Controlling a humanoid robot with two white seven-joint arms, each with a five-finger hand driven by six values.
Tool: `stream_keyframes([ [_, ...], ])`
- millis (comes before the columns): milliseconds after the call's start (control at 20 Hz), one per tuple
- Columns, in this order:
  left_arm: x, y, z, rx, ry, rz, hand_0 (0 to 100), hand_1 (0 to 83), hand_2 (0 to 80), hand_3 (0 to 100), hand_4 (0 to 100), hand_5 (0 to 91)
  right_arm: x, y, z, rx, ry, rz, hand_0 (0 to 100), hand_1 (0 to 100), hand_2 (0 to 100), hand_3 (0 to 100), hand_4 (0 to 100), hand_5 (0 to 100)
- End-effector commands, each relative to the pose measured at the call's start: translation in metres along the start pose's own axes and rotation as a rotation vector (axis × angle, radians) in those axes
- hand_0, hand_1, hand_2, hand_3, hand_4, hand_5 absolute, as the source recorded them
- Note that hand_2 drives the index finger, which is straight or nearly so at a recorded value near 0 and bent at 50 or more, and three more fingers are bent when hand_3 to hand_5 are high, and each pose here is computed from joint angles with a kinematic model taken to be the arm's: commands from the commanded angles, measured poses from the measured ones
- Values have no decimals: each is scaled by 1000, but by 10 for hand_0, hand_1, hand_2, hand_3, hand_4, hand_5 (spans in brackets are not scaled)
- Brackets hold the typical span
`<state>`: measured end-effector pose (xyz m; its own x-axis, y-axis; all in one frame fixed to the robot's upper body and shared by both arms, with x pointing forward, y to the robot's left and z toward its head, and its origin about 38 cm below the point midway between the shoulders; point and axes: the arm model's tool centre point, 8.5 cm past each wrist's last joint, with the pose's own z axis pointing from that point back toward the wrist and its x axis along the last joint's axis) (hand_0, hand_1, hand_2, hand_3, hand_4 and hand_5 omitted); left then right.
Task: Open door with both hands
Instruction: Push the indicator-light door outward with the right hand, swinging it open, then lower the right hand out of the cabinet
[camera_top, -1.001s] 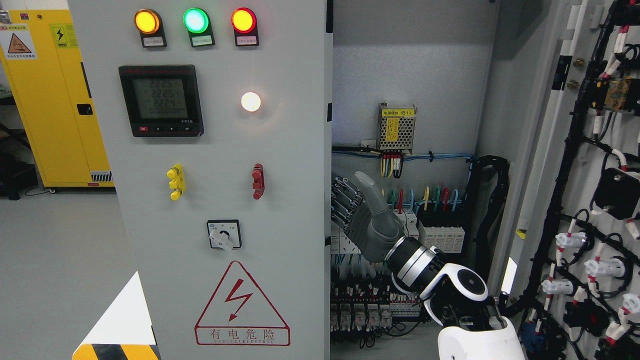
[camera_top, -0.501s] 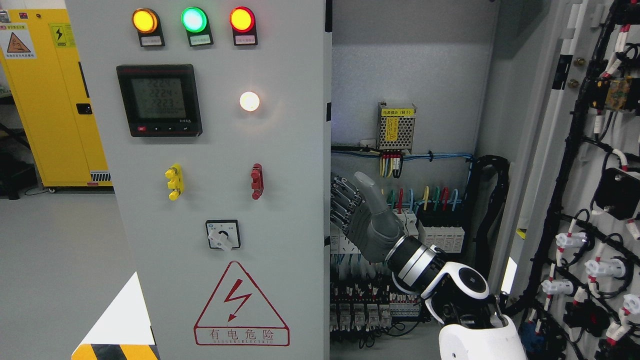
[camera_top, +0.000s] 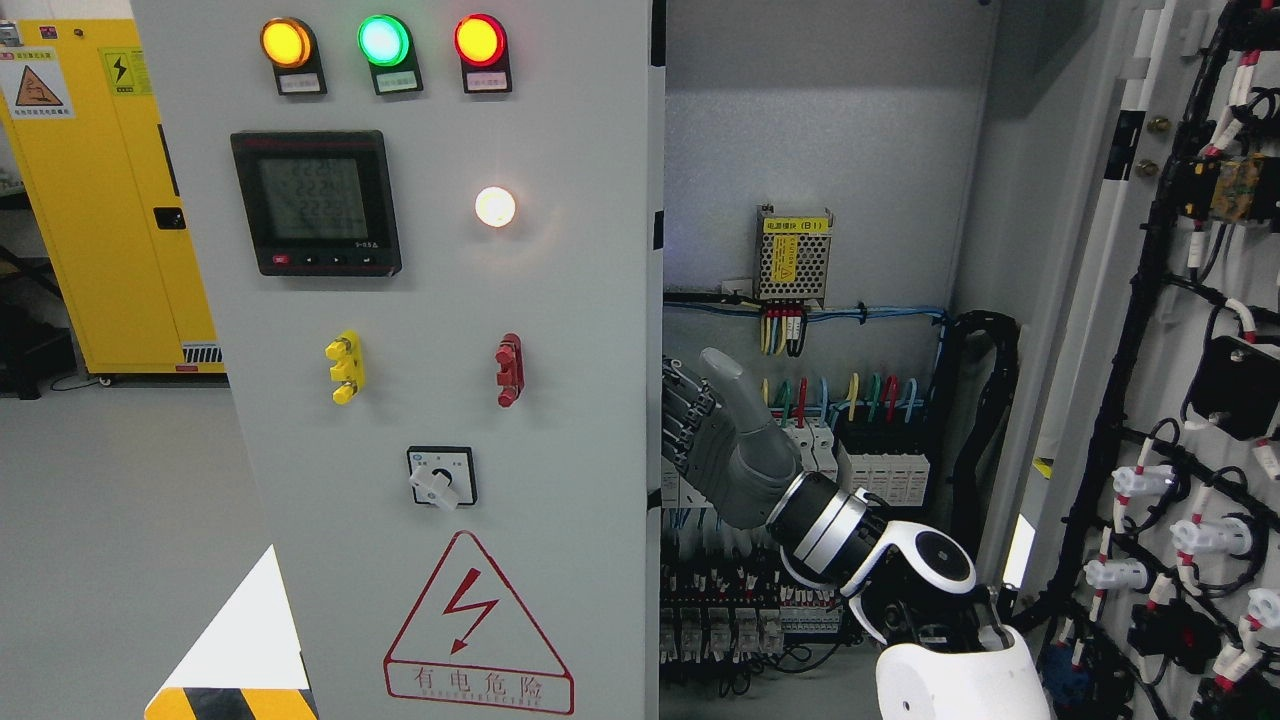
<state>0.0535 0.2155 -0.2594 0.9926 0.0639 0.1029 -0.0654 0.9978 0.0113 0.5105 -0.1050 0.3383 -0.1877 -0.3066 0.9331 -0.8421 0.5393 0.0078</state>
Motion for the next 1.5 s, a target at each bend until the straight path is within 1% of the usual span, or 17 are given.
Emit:
stream_keyframes([
  [0,0,0,0,0,-2,0,0,0,0,11,0,0,-1,-3,0,-22,1,-5,214,66,0,0,0,0],
  [300,0,0,0,0,-2,0,0,0,0,11,0,0,2,2,2,-5,-13,3,214,66,0,0,0,0],
  [501,0,0,0,0,-4,0,0,0,0,12,0,0,-1,8,10,19,-27,-15,214,67,0,0,0,0],
  [651,0,0,0,0,-4,0,0,0,0,12,0,0,-10,28,4,75,0,-5,214,66,0,0,0,0],
  [751,0,0,0,0,-4,0,0,0,0,12,0,0,-13,31,6,85,18,5,214,66,0,0,0,0],
  [901,0,0,0,0,-4,0,0,0,0,12,0,0,-20,43,4,118,33,10,214,67,0,0,0,0],
  [1001,0,0,0,0,-4,0,0,0,0,12,0,0,-23,48,3,136,45,12,214,68,0,0,0,0],
  [1151,0,-1,0,-2,-4,0,0,0,0,12,0,0,-27,58,7,170,38,-11,214,67,0,0,0,0],
  [1251,0,0,0,0,-4,1,0,0,0,11,0,0,-34,66,9,192,70,2,214,67,0,0,0,0],
  [1452,0,0,0,0,-4,1,0,0,0,12,0,0,-49,94,12,256,95,-4,214,67,0,0,0,0],
])
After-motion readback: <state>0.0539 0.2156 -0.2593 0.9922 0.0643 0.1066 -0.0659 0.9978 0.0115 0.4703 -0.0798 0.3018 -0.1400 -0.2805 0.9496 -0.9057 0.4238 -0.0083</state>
